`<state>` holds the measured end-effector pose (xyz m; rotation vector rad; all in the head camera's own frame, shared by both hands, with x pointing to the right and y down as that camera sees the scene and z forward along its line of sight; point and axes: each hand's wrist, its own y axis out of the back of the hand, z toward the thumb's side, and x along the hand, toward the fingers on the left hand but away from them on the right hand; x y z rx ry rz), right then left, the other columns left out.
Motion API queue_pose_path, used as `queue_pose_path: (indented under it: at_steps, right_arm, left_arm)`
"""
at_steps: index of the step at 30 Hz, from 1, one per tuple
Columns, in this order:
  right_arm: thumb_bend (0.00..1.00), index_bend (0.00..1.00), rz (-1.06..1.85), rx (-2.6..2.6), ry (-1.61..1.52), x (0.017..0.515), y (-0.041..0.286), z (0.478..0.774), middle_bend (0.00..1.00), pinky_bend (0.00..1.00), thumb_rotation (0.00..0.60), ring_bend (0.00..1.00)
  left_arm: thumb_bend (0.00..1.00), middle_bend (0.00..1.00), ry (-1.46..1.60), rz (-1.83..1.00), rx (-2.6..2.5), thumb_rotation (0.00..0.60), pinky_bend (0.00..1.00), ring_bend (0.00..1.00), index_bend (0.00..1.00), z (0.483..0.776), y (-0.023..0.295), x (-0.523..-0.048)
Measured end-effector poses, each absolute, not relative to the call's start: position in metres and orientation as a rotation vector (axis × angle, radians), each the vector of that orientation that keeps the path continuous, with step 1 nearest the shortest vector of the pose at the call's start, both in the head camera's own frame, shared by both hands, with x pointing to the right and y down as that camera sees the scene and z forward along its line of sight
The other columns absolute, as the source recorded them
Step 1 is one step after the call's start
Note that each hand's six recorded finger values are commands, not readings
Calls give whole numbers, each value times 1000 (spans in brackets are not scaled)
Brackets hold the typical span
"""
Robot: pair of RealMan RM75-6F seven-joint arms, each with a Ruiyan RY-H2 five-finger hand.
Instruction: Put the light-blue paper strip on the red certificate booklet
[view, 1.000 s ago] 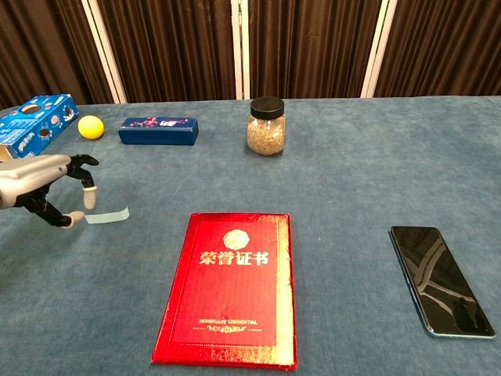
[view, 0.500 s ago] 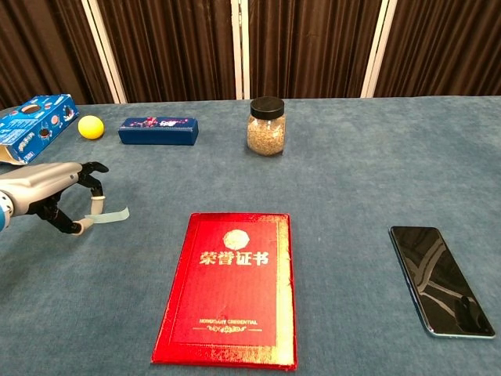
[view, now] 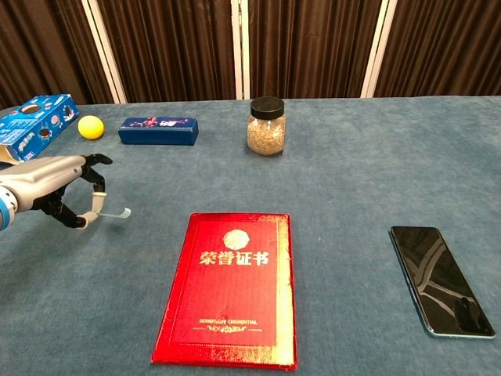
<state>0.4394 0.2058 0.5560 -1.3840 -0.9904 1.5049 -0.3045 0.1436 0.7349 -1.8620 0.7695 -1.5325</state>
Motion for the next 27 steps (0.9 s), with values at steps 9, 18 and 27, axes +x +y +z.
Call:
queue_pose_path:
  at_steps: [9, 18, 27]
  right_arm:
    - [0, 80, 1497, -1383, -1004, 440, 205, 553, 0, 0, 600, 0]
    - [0, 80, 1504, -1371, -1020, 444, 204, 551, 0, 0, 600, 0]
    - [0, 80, 1513, -1359, -1026, 447, 203, 550, 0, 0, 600, 0]
  left_arm:
    - [469, 0, 729, -1277, -1928, 600, 0, 0, 684, 705, 139, -260]
    - [472, 0, 471, -944, -1938, 600, 0, 0, 687, 684, 142, -191]
    - [473, 0, 153, -649, -1784, 600, 0, 0, 685, 678, 160, -141]
